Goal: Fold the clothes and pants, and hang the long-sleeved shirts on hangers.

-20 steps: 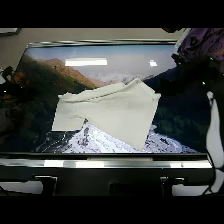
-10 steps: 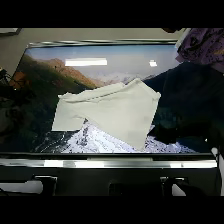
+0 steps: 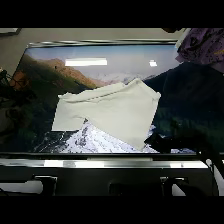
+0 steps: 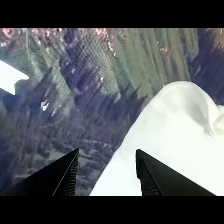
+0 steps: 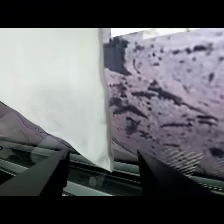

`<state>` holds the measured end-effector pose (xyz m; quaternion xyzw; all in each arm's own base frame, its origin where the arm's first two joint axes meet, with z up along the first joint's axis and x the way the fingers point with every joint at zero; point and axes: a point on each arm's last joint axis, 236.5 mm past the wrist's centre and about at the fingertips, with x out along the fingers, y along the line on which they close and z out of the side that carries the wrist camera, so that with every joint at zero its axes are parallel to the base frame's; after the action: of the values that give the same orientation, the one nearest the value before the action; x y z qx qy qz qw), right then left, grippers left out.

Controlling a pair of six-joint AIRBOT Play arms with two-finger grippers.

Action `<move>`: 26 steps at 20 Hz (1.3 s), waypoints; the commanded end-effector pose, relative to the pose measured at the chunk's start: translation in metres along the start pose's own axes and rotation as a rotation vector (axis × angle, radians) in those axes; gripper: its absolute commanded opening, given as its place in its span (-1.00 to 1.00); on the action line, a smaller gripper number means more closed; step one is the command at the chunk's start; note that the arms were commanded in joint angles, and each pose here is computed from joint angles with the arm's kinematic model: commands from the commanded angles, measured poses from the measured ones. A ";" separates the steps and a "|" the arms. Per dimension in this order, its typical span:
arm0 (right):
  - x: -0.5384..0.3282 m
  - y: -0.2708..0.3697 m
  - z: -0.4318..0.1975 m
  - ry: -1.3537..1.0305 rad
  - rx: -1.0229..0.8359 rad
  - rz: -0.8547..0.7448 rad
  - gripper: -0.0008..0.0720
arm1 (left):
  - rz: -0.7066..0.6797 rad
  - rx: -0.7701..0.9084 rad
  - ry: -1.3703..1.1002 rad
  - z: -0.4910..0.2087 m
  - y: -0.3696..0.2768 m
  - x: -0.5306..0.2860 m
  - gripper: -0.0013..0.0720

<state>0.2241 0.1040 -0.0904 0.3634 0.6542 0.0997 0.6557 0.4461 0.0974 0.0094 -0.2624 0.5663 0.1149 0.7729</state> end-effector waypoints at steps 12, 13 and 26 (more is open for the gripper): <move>0.043 0.017 -0.026 0.109 -0.081 0.005 -0.18 | -0.003 -0.020 0.077 -0.015 0.001 0.012 0.17; 0.044 0.018 -0.025 0.107 -0.082 0.006 -0.63 | -0.014 0.001 0.079 -0.015 -0.001 0.012 0.17; -0.051 0.035 0.059 -0.191 -0.212 -0.254 -0.89 | -0.317 0.245 0.146 -0.022 -0.041 0.080 0.17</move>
<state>0.2740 0.1083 -0.0489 0.2522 0.6187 0.1059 0.7365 0.4650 0.0602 -0.0446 -0.2648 0.5893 -0.0443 0.7620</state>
